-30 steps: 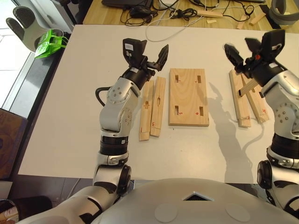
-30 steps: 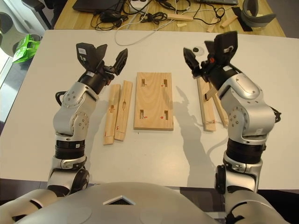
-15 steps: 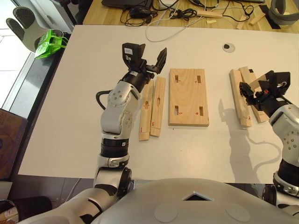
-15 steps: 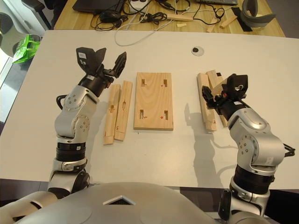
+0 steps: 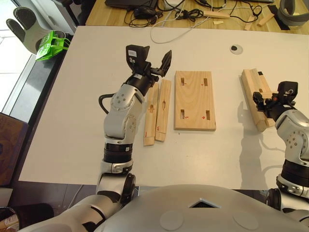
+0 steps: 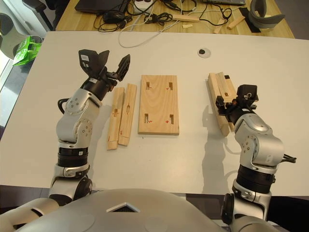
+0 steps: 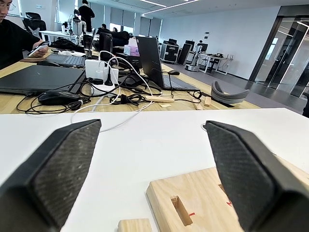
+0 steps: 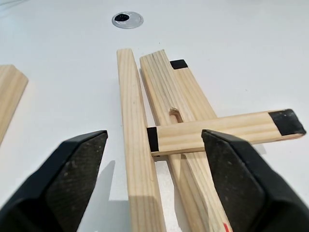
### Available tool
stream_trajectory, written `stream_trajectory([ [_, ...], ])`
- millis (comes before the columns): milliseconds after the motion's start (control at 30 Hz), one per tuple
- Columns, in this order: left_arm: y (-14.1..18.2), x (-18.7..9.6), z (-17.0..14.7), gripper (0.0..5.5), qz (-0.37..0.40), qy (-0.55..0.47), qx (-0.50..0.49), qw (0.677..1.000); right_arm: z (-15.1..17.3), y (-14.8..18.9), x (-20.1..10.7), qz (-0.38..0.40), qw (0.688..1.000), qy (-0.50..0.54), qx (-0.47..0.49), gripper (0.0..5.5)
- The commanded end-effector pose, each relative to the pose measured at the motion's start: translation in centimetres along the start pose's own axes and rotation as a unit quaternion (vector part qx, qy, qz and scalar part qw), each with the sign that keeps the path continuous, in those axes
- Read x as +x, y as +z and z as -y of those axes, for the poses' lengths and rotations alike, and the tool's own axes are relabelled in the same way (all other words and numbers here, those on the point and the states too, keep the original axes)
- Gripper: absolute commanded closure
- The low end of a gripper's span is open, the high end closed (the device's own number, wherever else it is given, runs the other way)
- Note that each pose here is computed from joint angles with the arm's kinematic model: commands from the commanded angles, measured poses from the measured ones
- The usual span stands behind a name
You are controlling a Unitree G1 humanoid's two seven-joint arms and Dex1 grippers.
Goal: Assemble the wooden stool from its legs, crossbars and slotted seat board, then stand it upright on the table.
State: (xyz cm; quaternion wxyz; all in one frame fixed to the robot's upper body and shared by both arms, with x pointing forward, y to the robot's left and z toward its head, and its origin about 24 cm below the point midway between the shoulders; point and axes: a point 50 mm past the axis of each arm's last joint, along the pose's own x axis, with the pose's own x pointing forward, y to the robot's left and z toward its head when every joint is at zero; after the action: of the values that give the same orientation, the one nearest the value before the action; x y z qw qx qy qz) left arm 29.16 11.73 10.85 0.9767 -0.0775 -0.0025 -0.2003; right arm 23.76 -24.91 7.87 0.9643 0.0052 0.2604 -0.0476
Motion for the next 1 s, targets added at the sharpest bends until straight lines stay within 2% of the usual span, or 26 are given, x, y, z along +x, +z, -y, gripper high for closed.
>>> stream_trajectory([
  [33, -0.1, -0.1, -0.2, 1.50, -0.002, 0.002, 0.009, 1.000, -1.6, 1.2, -1.4, 0.008, 1.000, 0.018, 0.007, 1.89],
  [200, -0.3, -0.3, -0.4, 1.50, -0.001, 0.012, 0.009, 1.000, -2.3, -0.5, -3.7, -0.051, 0.999, 0.007, -0.012, 1.89],
  [333, -0.4, -0.2, -0.3, 1.50, 0.001, 0.012, 0.009, 1.000, -2.0, -1.6, -4.3, -0.081, 0.997, -0.011, -0.018, 1.89],
  [633, -0.5, -0.3, -0.2, 1.50, 0.000, 0.010, 0.011, 1.000, -1.3, -1.2, -4.1, -0.075, 0.995, -0.056, -0.045, 1.89],
  [1000, -0.2, -0.5, -0.1, 1.50, -0.004, 0.005, 0.012, 1.000, -1.2, -3.3, -2.7, -0.136, 0.989, -0.060, 0.016, 1.89],
])
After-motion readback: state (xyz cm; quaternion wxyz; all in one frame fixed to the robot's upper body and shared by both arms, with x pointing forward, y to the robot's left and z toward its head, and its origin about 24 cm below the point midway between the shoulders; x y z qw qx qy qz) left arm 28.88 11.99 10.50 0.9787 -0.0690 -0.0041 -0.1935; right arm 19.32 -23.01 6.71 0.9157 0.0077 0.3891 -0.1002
